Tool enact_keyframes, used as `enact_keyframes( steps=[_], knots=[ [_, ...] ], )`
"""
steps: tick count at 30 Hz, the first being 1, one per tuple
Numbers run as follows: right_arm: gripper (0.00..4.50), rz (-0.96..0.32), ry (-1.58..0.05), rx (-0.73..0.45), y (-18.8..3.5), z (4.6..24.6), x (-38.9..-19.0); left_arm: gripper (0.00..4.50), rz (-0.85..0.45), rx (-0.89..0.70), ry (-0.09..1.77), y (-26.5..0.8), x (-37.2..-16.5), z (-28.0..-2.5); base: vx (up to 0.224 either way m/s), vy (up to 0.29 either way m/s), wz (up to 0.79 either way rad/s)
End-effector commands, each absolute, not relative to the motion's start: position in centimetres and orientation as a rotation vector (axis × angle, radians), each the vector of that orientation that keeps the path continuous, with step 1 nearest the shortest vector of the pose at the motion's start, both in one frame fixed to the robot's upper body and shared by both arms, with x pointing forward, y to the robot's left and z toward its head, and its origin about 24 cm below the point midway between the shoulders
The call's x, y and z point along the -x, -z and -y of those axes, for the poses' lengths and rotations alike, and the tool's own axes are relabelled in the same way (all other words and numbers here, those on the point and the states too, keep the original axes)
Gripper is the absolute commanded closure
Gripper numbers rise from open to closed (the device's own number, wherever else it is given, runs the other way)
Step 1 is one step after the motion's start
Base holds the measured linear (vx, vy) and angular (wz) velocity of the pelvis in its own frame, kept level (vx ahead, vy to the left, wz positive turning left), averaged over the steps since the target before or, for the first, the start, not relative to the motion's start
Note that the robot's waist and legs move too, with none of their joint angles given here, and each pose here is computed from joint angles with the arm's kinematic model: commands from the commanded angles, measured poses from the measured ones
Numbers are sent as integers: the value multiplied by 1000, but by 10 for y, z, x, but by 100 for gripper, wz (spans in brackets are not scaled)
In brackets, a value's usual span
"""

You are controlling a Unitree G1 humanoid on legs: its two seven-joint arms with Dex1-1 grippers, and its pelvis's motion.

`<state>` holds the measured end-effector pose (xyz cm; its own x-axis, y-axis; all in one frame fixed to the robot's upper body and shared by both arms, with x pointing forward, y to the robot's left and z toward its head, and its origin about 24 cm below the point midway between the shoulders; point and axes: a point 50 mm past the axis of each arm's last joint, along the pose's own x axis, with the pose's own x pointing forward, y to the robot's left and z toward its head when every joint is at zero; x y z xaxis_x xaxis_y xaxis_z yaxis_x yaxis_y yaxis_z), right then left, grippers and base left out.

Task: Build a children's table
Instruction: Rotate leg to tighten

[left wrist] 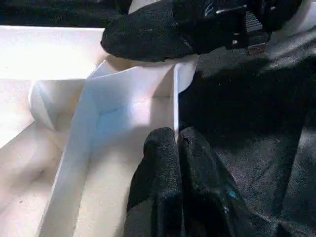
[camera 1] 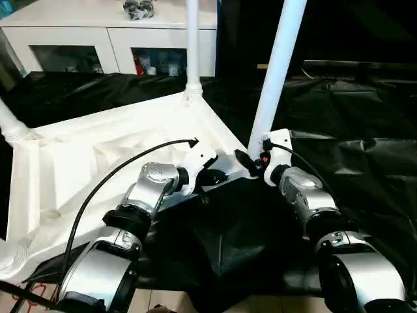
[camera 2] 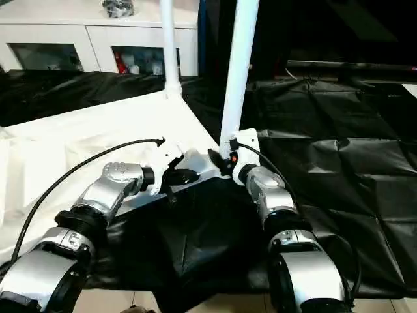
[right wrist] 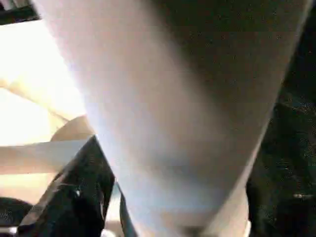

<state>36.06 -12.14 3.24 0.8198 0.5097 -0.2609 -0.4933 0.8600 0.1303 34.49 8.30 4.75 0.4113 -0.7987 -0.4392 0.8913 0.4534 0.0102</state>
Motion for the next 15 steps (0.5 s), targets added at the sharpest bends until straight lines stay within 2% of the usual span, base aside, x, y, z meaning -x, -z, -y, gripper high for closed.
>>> enact_keyframes(
  steps=[1, 5, 8, 13, 15],
  knots=[
    [65, -403, -713, -37, -10, 91, -343, 450, -311, -264, 1217, -60, -340, -56, 0, 0, 0],
    [65, -325, -907, 19, -20, 97, -340, 450, -311, -289, 1291, -61, -336, -66, 0, 0, 0],
    [65, -316, -986, 40, -22, 102, -337, 450, -317, -299, 1318, -61, -335, -70, 0, 0, 0],
    [65, -366, -1211, 34, -22, 115, -324, 450, -342, -323, 1358, -61, -335, -81, 0, 0, 0],
    [65, -370, -1255, 22, -23, 118, -321, 450, -346, -329, 1373, -62, -335, -85, 0, 0, 0]
  ],
)
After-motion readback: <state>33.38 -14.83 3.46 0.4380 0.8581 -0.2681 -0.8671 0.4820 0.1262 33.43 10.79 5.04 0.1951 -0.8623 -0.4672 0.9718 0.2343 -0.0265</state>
